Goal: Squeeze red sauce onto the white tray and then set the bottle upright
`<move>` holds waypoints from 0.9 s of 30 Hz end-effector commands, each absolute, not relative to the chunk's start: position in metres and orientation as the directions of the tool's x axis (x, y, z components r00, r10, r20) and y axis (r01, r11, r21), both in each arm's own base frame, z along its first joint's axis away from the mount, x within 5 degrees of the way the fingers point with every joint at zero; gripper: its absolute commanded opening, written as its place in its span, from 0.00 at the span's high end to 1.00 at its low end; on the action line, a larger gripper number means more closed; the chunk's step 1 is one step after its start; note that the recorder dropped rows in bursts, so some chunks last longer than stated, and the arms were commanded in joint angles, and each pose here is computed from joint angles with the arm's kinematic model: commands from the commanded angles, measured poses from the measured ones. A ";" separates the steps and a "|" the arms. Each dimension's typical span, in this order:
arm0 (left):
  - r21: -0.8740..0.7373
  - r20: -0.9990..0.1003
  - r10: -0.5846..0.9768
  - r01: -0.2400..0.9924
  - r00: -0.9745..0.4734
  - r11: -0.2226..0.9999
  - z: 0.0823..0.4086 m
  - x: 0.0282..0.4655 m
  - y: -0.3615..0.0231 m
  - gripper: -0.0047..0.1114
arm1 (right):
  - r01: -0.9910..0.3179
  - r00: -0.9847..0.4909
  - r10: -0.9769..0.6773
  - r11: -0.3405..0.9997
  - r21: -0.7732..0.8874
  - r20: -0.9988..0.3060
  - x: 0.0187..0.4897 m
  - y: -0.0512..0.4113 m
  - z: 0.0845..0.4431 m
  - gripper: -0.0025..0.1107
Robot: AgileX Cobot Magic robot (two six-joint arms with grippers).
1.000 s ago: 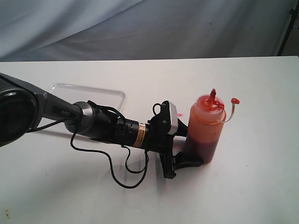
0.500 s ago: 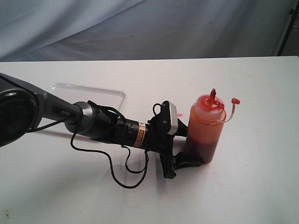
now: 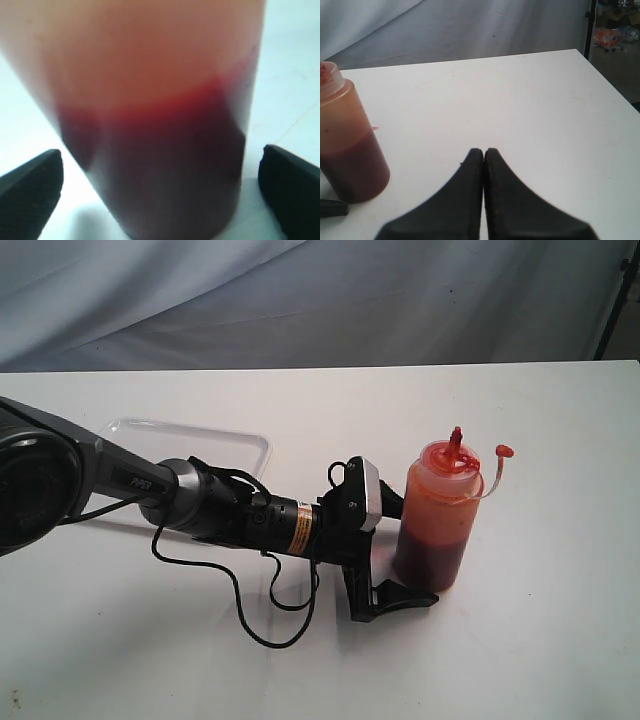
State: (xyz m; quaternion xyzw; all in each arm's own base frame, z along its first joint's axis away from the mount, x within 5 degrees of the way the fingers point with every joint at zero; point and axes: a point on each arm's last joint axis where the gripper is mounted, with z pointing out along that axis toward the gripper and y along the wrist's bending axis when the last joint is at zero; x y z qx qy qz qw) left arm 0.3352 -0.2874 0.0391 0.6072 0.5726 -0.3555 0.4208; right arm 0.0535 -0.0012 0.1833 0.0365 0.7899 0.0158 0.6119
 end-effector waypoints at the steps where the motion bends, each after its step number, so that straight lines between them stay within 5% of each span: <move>1: 0.117 -0.901 0.423 0.993 0.102 0.010 0.033 0.335 -0.287 0.06 | 0.040 -0.245 0.082 0.996 0.074 -0.966 0.054 -0.001 0.183 0.98; 15: 0.086 -0.923 0.376 0.996 0.079 0.000 0.036 0.332 -0.289 0.06 | 0.040 -0.245 0.082 0.996 0.074 -0.966 0.054 -0.001 0.183 0.98; 21: -0.026 -0.946 0.316 0.989 -0.070 0.142 0.040 0.341 -0.290 0.06 | 0.040 -0.245 0.082 0.996 0.074 -0.966 0.054 -0.001 0.183 0.98; 27: -0.027 -0.945 0.319 0.991 -0.067 0.129 0.034 0.337 -0.293 0.06 | 0.040 -0.245 0.082 0.996 0.074 -0.966 0.054 -0.001 0.183 0.98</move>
